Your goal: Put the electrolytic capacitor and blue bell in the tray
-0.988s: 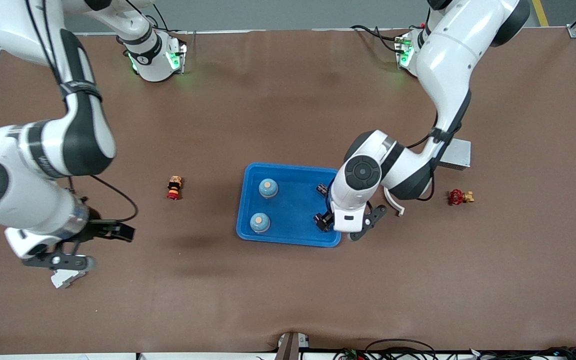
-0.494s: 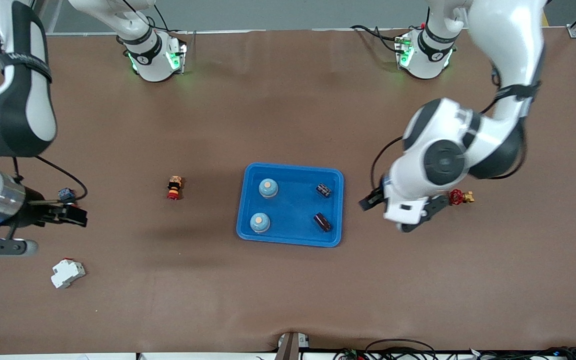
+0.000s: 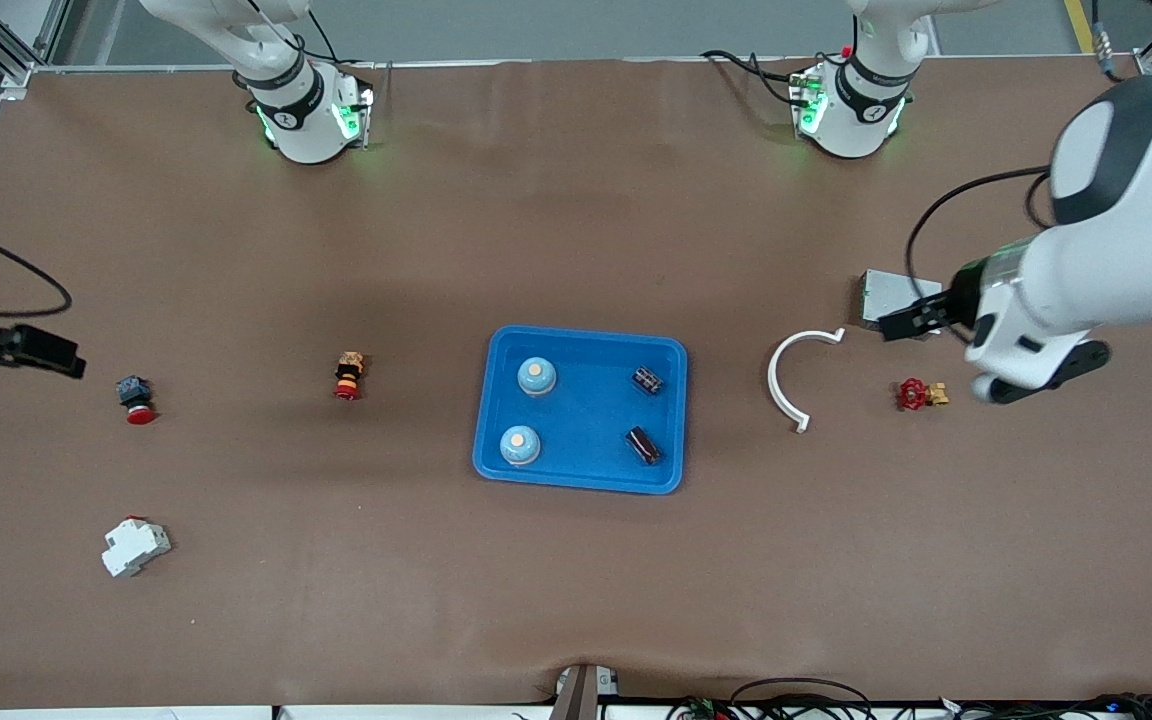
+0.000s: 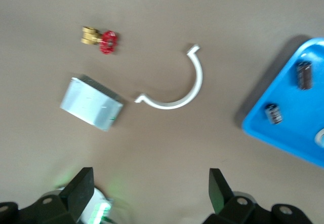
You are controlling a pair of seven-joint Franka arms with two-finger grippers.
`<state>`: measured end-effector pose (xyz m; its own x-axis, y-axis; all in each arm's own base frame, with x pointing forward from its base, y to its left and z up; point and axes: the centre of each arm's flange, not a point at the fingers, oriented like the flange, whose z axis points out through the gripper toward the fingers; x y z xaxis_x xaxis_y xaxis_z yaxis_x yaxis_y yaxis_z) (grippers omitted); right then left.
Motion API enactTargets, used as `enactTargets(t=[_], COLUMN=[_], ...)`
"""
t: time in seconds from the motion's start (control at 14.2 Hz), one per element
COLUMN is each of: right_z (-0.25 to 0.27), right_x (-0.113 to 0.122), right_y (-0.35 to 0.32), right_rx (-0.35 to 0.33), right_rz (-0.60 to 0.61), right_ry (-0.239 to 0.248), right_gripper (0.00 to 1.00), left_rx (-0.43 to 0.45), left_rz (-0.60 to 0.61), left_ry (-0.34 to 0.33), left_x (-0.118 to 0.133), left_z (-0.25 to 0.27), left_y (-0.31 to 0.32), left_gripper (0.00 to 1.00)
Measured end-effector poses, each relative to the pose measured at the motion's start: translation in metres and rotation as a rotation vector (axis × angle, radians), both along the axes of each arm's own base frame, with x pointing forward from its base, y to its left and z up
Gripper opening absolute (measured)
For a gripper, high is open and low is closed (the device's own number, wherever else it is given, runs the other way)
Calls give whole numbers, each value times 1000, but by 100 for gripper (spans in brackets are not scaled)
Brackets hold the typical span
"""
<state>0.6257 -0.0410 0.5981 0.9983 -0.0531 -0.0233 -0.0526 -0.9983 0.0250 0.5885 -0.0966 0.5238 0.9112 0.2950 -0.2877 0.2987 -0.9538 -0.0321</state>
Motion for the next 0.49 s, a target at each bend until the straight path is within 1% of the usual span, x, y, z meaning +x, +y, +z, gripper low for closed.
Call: enactTargets(t=[0.14, 0.28, 0.49], right_z=[21, 35, 39], right_x=[-23, -40, -48], right_y=[-7, -13, -12], right_rx=[6, 14, 20], right_rz=[-13, -24, -23], right_ry=[-20, -46, -55], right_gripper=[100, 100, 100], left_rx=[-14, -23, -42], left_rz=[-63, -102, -161], left_ry=[0, 0, -10], left_x=[-20, -39, -64], left_z=[7, 11, 9], left_y=[44, 79, 125], left_gripper=[100, 100, 100])
